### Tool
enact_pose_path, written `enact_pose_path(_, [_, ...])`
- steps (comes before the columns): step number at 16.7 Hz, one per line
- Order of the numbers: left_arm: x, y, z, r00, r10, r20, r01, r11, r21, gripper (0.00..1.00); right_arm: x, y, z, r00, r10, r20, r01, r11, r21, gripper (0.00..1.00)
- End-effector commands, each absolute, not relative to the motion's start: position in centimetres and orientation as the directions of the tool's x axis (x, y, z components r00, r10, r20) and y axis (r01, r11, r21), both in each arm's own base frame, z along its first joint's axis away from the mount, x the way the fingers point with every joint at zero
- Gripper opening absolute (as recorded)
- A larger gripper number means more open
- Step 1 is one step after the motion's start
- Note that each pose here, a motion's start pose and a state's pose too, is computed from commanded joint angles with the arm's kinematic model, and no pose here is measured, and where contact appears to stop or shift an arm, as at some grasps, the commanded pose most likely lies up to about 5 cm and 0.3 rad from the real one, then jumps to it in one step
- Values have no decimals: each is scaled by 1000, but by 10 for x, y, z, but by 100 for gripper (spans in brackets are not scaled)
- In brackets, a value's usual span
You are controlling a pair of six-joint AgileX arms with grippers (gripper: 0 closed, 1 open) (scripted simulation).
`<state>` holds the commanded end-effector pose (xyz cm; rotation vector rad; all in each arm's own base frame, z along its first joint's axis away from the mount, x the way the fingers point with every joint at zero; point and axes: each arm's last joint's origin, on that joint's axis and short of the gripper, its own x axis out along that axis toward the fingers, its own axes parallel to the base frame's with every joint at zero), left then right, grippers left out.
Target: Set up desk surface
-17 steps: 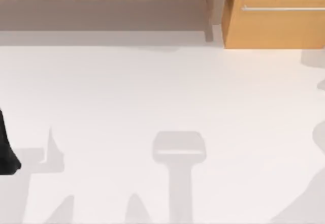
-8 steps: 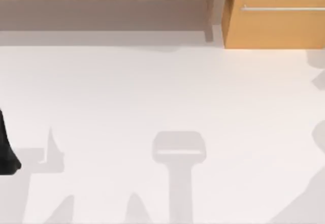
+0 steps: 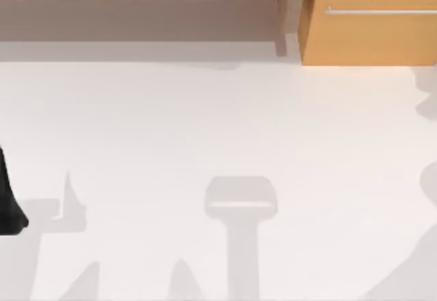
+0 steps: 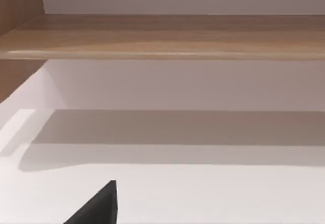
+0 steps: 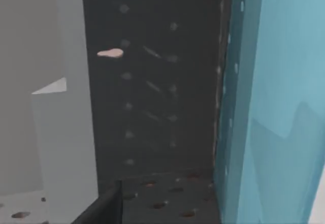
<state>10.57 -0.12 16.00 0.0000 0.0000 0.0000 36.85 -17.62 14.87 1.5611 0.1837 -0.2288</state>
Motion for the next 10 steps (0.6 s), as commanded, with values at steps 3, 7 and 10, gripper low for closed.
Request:
enact_pose_path(3, [106,-1,160,1000,0,0,0,1000,0,100,355,-174,154,969,-22,-247,248,6,969,100])
enact_pose_path(7, [106,-1,160,1000,0,0,0,1000,0,100,331,-176,155,970,-30,-242,243,9,970,100])
enact_pose_path(10, [106,-1,160,1000,0,0,0,1000,0,100,319,-176,148,965,-31,-260,260,-6,965,100])
